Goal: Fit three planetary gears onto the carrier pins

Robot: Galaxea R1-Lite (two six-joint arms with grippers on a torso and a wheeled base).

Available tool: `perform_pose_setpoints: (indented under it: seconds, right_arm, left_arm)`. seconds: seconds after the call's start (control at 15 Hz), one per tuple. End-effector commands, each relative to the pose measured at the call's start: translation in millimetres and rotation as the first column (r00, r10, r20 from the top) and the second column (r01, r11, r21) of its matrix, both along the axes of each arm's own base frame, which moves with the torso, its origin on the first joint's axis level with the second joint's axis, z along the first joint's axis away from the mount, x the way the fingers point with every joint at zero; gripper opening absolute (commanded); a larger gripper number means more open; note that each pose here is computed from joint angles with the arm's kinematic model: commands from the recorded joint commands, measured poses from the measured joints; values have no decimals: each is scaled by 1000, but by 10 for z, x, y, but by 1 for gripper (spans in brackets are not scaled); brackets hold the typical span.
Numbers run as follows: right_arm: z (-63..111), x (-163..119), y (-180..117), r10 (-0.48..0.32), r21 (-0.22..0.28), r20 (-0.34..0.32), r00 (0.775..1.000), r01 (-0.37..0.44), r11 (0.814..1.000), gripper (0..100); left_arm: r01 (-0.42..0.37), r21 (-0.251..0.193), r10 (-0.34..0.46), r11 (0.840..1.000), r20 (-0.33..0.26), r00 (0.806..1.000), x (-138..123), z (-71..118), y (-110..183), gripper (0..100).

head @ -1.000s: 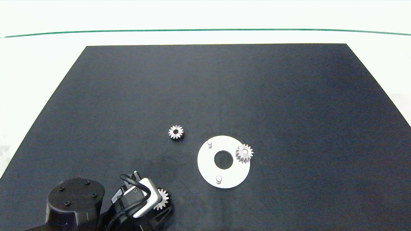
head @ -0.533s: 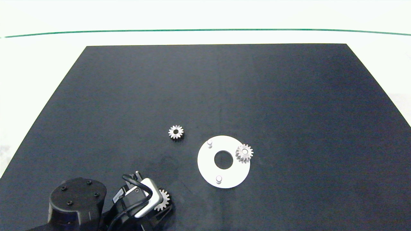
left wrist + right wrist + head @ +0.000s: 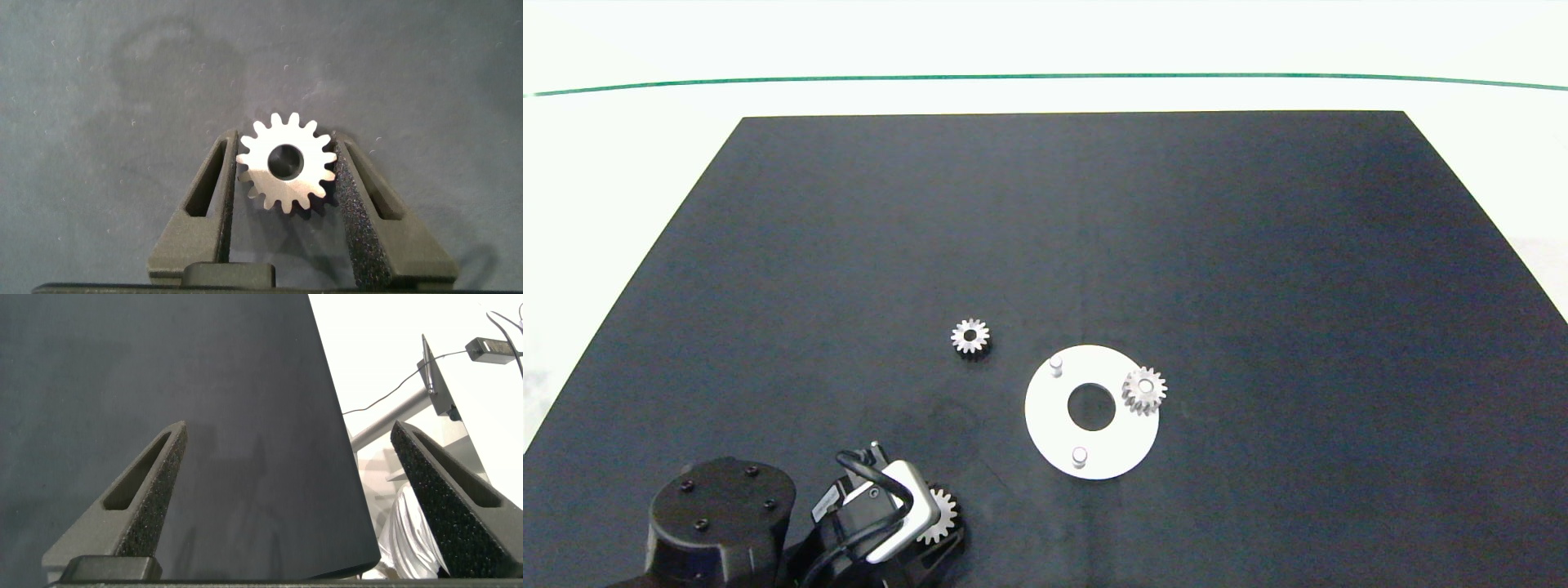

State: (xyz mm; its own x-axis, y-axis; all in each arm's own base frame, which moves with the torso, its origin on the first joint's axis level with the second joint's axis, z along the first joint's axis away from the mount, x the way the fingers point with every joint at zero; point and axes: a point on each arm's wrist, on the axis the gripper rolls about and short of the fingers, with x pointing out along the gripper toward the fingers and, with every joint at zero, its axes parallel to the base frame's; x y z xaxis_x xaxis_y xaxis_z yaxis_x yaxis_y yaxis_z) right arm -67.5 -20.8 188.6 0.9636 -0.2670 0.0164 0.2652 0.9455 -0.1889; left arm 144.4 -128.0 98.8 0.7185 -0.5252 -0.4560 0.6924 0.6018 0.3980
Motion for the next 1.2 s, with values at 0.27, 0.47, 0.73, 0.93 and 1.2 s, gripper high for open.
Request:
perform_pose_setpoints:
  seconds: [0.27, 0.47, 0.73, 0.93, 1.2]
  right_arm:
    - [-12, 2, -2, 0, -4, -7, 1000, 0, 1000, 100]
    - [-22, 10, -3, 3, -5, -11, 1000, -3, 1000, 100]
    - [-26, 12, -3, 3, -7, -13, 1000, -3, 1000, 100]
    - [-27, 11, -2, 2, -7, -15, 1000, -2, 1000, 100]
    - [-27, 12, -3, 3, -7, -15, 1000, -3, 1000, 100]
  left_arm:
    - [38, -53, -32, 998, 99, 995, -72, 227, -221, 19]
    - [50, -35, -46, 998, 94, 994, -84, 280, -306, 19]
    - [82, -11, -80, 997, 89, 993, -84, 382, -481, 19]
    - [91, -3, -90, 996, 101, 991, -81, 533, -624, 19]
    - [101, -3, -100, 995, 114, 988, -52, 666, -736, 19]
